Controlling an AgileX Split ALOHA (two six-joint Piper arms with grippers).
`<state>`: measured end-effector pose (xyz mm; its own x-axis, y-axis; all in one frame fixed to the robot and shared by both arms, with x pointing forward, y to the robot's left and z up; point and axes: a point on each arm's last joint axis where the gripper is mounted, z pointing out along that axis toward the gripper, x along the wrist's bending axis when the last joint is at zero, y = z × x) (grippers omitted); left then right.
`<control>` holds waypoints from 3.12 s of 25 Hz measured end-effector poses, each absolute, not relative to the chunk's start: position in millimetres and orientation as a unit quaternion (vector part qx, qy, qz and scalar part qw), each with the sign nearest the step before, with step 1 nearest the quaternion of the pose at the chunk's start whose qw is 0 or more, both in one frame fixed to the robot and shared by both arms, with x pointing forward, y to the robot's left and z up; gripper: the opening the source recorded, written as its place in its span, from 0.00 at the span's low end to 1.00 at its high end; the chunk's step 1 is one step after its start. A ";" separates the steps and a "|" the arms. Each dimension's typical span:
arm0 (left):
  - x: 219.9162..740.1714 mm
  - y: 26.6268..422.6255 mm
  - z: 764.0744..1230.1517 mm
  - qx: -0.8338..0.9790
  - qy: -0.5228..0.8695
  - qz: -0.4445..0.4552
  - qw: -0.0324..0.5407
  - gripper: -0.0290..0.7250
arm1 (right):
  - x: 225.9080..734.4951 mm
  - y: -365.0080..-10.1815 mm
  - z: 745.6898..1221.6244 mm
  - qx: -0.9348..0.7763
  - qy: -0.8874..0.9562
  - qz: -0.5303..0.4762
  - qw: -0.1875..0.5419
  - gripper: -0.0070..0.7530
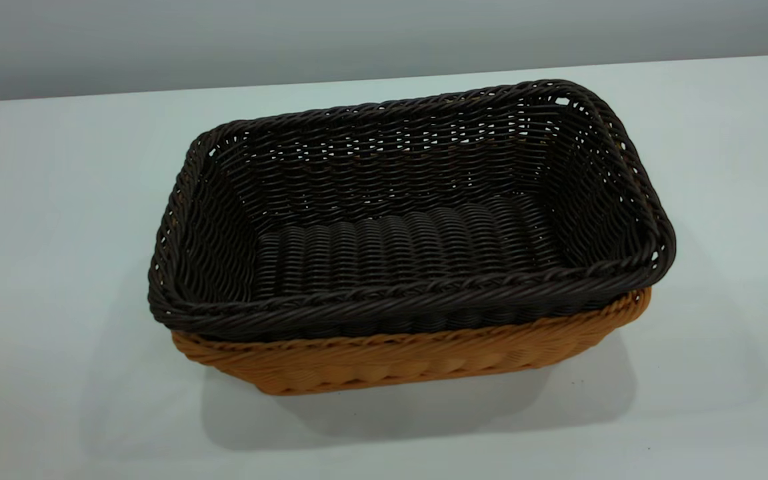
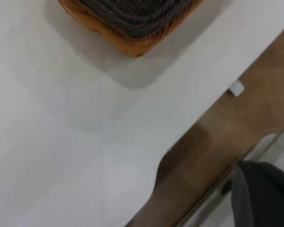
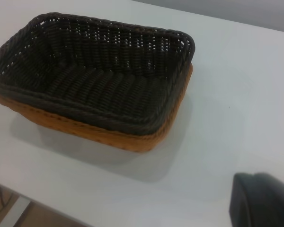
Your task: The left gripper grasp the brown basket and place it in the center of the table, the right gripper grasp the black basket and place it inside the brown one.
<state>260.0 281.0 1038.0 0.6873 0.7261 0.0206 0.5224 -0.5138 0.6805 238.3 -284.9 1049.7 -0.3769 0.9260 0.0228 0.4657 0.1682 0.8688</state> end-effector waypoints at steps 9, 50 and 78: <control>250.2 290.0 1040.5 0.827 0.371 0.174 0.384 0.04 | 238.2 -284.9 1049.7 0.487 0.714 0.422 0.272 0.01; 243.4 300.0 1040.5 0.620 0.636 0.329 0.321 0.04 | 237.9 -284.8 1049.6 0.588 0.623 0.383 0.346 0.01; 234.0 299.6 1040.4 0.611 0.626 0.347 0.337 0.04 | 236.9 -284.1 1049.7 0.604 0.604 0.377 0.358 0.01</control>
<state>234.0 299.6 1040.4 -0.0252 0.9997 0.0020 0.5308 0.0117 0.8474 236.9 -284.1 1049.7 -0.0138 0.9996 0.0229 0.4588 -0.0140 0.8884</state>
